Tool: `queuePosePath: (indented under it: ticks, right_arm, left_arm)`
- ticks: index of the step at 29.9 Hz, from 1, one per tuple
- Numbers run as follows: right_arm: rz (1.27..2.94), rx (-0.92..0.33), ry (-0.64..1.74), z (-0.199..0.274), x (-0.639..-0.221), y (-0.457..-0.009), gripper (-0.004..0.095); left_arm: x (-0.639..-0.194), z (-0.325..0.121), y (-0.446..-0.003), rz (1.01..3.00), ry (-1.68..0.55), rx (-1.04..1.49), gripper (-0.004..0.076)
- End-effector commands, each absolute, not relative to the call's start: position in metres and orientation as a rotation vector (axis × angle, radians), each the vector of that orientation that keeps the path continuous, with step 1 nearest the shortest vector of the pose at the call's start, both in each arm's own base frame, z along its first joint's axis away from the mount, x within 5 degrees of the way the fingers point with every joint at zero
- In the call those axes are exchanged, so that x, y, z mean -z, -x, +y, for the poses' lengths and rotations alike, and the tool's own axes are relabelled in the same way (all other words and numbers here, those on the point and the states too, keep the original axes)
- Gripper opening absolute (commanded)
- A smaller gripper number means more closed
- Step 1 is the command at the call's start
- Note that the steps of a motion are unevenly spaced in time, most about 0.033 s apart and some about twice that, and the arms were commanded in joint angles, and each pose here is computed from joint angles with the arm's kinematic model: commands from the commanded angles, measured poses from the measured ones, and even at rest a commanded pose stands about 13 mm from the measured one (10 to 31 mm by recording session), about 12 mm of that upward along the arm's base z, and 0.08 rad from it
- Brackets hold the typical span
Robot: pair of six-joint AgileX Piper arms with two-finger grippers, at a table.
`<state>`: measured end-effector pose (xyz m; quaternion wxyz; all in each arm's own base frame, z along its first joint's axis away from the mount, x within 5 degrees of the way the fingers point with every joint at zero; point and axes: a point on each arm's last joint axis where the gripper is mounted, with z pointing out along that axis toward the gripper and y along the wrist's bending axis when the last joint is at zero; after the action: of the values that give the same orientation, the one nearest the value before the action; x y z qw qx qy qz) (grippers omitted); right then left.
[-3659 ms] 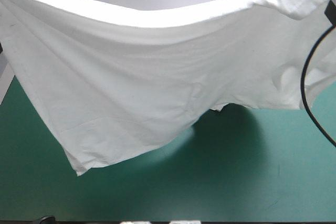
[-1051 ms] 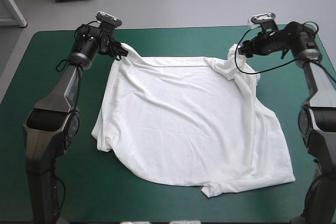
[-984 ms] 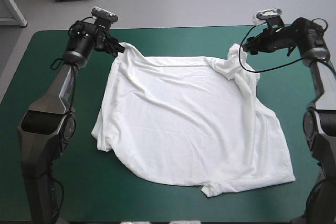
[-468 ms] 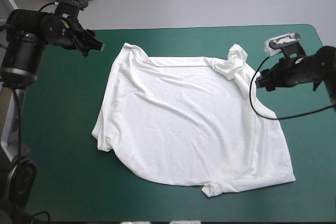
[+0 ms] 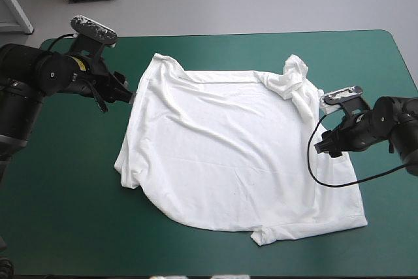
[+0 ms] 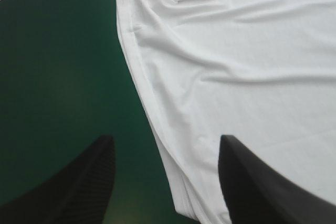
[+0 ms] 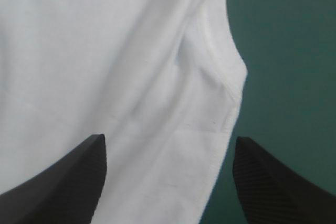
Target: Fold the cloth
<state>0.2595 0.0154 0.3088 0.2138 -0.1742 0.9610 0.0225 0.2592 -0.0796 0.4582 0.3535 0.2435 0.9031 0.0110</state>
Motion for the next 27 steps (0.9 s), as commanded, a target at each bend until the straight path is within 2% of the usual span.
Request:
queuePosePath:
  ticks: [1,27]
  right_arm:
    - [2.633,0.049,0.466,0.009,-0.315,-0.265,0.0649]
    - [2.926,0.05,0.436,0.005,-0.217,-0.319,0.0636]
  left_arm:
    - [-0.475,-0.083,-0.245,2.25,-0.631,-0.004,0.0429]
    - [-0.475,-0.087,-0.244,2.246,-0.651,0.005,0.0429]
